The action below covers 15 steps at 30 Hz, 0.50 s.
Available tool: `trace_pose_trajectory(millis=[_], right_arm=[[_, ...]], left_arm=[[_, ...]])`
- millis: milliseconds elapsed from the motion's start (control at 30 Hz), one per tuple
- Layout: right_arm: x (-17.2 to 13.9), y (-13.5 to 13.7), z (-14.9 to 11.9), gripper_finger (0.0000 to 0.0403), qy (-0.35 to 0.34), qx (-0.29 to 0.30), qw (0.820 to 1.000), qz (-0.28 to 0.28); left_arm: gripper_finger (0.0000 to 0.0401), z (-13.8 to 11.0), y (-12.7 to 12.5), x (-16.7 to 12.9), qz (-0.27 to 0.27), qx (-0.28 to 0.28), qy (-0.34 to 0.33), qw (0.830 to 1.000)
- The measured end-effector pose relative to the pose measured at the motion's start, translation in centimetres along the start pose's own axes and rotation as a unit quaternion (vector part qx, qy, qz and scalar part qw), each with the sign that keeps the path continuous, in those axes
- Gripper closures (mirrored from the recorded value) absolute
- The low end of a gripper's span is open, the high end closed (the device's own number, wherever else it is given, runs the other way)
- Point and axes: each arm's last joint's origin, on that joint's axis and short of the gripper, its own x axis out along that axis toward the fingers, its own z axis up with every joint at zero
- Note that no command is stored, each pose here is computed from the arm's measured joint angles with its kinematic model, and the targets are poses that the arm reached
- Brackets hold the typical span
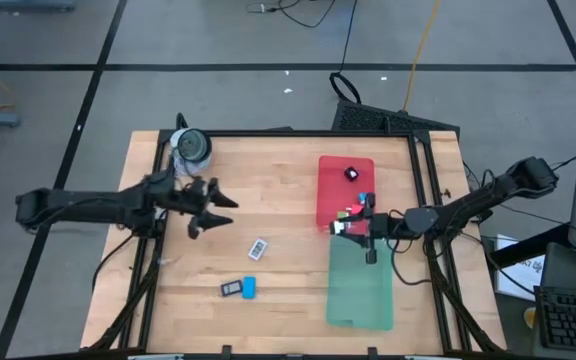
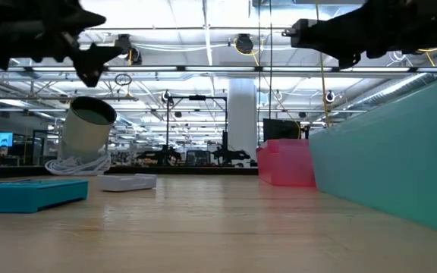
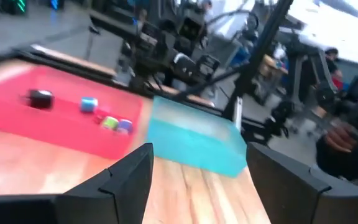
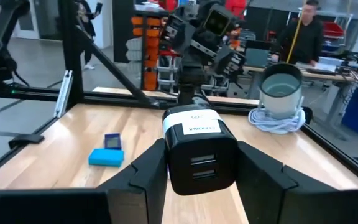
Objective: Pick & Place Office items
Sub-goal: Put the black charger adapter into the red bin
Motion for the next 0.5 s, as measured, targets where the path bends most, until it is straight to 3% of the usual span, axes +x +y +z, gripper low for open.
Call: trace_pose_trajectory(millis=[267, 500], right_arm=[[0.1, -0.7, -0.3, 0.0258, 0.016, 0.041, 0.998, -0.038], [0.3, -1.7, -0.9, 0.0258, 0.041, 0.071, 0.994, -0.065]], left_arm=[[0.0123, -2.3, -0.4, -3.1, -0.004, 0.067, -0.066, 0.996], [0.0118, -3.0, -0.6, -4.2, -0.007, 0.085, -0.084, 0.993]])
